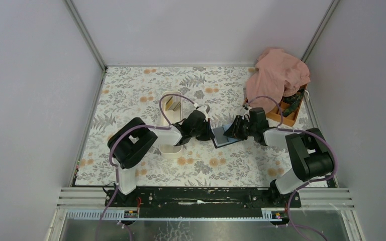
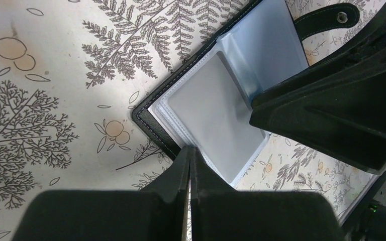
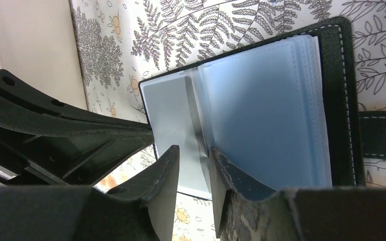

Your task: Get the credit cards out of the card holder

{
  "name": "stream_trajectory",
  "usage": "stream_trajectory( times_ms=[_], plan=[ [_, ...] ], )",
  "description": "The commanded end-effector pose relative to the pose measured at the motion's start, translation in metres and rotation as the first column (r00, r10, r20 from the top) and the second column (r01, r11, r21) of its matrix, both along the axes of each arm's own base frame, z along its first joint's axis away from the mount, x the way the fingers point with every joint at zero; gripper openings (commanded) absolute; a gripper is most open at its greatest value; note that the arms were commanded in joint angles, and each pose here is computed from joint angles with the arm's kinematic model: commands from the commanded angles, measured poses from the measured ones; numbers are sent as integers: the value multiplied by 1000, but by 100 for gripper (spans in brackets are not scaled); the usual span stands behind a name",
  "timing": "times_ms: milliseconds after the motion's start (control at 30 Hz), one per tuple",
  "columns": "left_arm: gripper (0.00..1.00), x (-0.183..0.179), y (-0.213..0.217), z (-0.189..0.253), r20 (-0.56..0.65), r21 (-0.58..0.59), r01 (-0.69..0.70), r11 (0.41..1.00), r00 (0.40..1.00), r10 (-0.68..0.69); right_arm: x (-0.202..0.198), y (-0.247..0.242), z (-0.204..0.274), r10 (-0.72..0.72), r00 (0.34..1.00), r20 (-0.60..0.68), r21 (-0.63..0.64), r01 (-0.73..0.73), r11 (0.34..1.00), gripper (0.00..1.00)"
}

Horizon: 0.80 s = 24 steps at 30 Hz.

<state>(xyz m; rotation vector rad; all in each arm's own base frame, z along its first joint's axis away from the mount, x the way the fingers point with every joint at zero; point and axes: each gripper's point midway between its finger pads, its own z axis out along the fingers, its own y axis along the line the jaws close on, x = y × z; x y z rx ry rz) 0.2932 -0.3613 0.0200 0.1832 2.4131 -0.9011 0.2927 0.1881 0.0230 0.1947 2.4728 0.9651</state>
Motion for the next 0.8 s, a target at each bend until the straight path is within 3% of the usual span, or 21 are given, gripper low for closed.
stream_trajectory(
  times_ms=[0, 467, 767],
  plan=[
    [0, 5, -14, 0, 9, -23, 16, 1000, 1000, -16, -6, 9, 2, 34, 999, -2, 49, -33, 998, 36],
    [0, 7, -10, -26, -48, 42, 14, 999, 999, -12, -8, 22, 22, 77, 997, 31, 142, -80, 987, 32],
    [0, 9, 1, -16, -20, 80, 0, 997, 1000, 1, -5, 9, 18, 23, 999, 36, 65, -25, 998, 32]
  ],
)
